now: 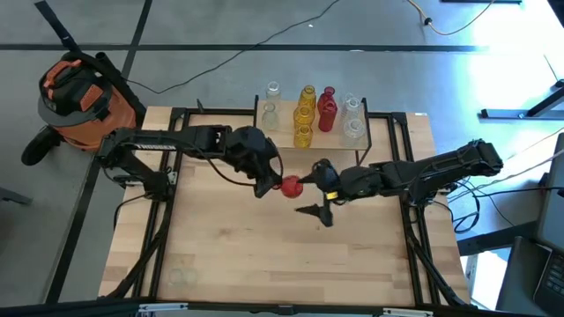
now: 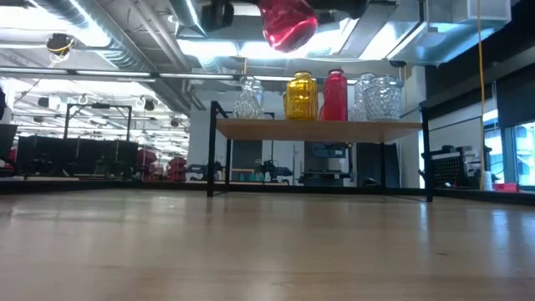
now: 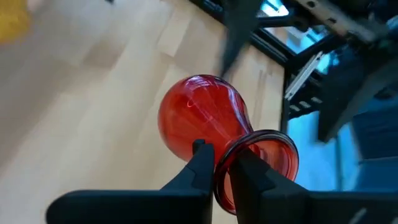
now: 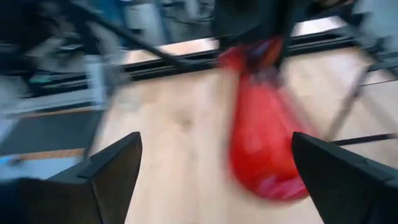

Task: Sort vases onto shelf
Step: Put the red vase on the shelf aligned with the other red vase

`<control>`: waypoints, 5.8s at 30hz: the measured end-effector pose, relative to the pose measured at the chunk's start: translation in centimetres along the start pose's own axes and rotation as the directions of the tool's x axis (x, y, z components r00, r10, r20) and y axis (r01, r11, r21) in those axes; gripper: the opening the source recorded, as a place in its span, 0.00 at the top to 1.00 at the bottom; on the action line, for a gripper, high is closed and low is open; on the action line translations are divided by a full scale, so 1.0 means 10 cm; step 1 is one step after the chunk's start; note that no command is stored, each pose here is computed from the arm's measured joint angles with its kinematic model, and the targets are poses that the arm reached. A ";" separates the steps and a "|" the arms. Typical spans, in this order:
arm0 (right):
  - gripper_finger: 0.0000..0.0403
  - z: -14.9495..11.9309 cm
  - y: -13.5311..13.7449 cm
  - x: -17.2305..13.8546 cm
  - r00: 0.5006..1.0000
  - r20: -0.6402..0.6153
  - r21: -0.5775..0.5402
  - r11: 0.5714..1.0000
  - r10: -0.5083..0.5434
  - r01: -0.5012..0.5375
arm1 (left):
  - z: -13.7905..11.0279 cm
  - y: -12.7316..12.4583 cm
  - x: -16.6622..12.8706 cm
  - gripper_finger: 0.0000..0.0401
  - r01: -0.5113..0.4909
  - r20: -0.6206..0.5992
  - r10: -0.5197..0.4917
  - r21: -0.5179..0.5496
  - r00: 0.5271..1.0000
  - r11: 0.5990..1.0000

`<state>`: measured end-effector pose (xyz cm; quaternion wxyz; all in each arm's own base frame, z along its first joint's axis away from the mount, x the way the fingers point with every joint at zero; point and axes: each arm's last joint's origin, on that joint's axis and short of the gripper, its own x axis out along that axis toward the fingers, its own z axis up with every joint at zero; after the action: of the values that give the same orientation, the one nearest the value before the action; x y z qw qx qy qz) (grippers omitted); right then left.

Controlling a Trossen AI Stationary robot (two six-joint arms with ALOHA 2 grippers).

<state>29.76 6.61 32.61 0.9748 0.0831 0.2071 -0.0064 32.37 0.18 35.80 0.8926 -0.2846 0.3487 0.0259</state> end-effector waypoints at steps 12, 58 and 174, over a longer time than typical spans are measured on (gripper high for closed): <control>0.17 0.09 0.09 0.50 0.976 -0.153 -0.170 0.977 -0.154 0.128 | 0.02 0.11 0.25 0.95 -0.069 -0.014 0.068 -0.250 0.998 0.966; 0.83 0.15 0.10 0.58 0.958 -0.147 -0.043 0.969 -0.247 0.243 | 0.01 0.07 0.25 0.64 -0.037 -0.028 0.034 -0.105 0.999 0.994; 0.71 -0.46 -1.04 0.29 0.390 -0.021 0.333 0.361 -0.920 0.871 | -0.39 -0.09 -0.19 0.27 -0.264 -0.139 0.286 0.156 0.948 0.952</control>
<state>30.02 -2.79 25.64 0.8018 0.0978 0.1317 -0.5746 28.75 -2.31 35.13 0.8665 -0.1732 0.4566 0.1037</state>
